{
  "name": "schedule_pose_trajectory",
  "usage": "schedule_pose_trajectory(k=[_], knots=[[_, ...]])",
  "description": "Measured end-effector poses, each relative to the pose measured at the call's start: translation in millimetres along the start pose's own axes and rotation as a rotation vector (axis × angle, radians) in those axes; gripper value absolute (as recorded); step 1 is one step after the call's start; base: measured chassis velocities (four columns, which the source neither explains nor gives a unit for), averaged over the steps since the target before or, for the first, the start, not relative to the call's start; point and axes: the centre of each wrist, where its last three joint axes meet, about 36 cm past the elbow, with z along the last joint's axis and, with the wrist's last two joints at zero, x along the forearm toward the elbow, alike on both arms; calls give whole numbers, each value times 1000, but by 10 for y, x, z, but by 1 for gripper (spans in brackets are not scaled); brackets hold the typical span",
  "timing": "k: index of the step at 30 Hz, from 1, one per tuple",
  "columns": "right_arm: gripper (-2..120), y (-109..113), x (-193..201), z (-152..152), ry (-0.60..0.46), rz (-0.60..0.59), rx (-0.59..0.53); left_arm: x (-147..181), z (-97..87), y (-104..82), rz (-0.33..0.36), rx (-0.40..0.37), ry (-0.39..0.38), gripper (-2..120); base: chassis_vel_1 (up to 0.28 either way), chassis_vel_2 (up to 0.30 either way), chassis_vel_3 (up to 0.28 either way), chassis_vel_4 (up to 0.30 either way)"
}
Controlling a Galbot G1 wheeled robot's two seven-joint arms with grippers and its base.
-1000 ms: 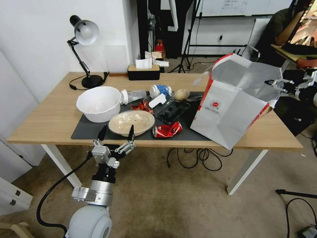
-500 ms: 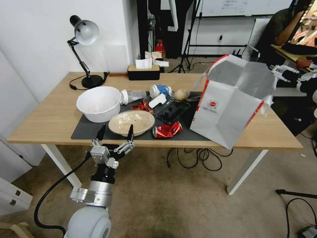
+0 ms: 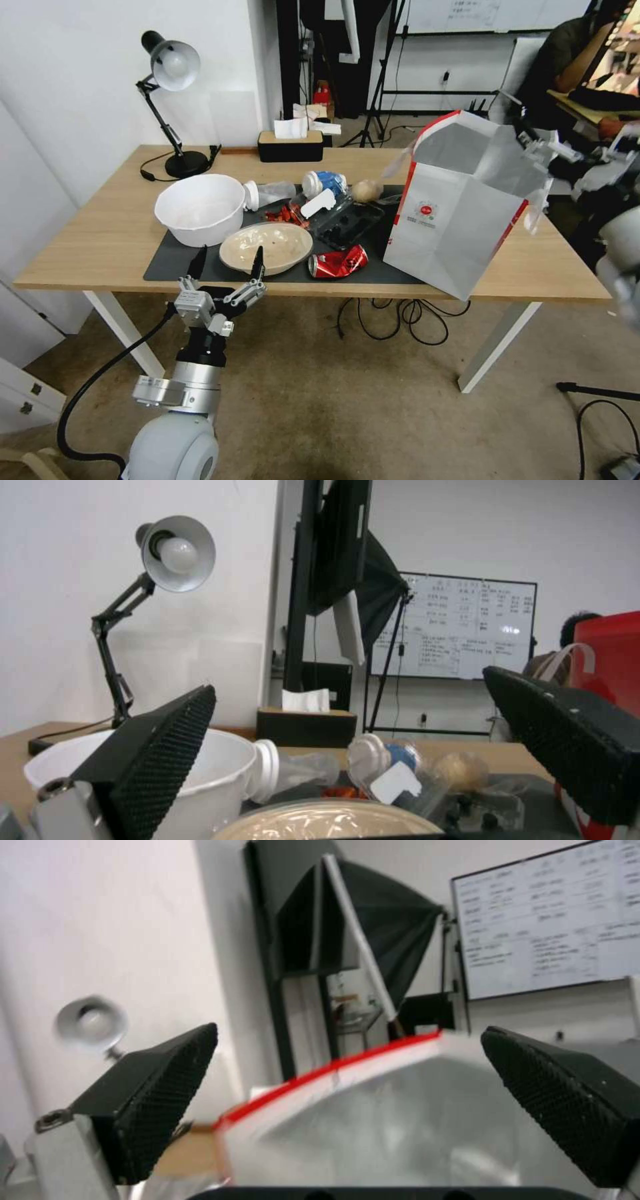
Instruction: Pick up the food delivery bag from the floor and place it on the table.
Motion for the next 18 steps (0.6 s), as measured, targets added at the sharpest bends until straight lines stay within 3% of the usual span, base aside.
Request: schedule_pose_trajectory(k=[2,3,8,11,18], knots=[[100,73,125,98,11,-9,13,3,-1,17,2,-6,0,100,0,0,0,0],[100,234,394,312,36,7,37,6,8,53,2,-24,3,100,0,0,0,0],[100,451,815,584,55,85,70,28,61,109,7,-44,10,100,0,0,0,0],[100,479,900,642,58,104,77,29,63,116,8,-46,11,100,0,0,0,0],[100,523,1318,1126,82,251,131,38,82,140,9,-53,11,100,0,0,0,0]])
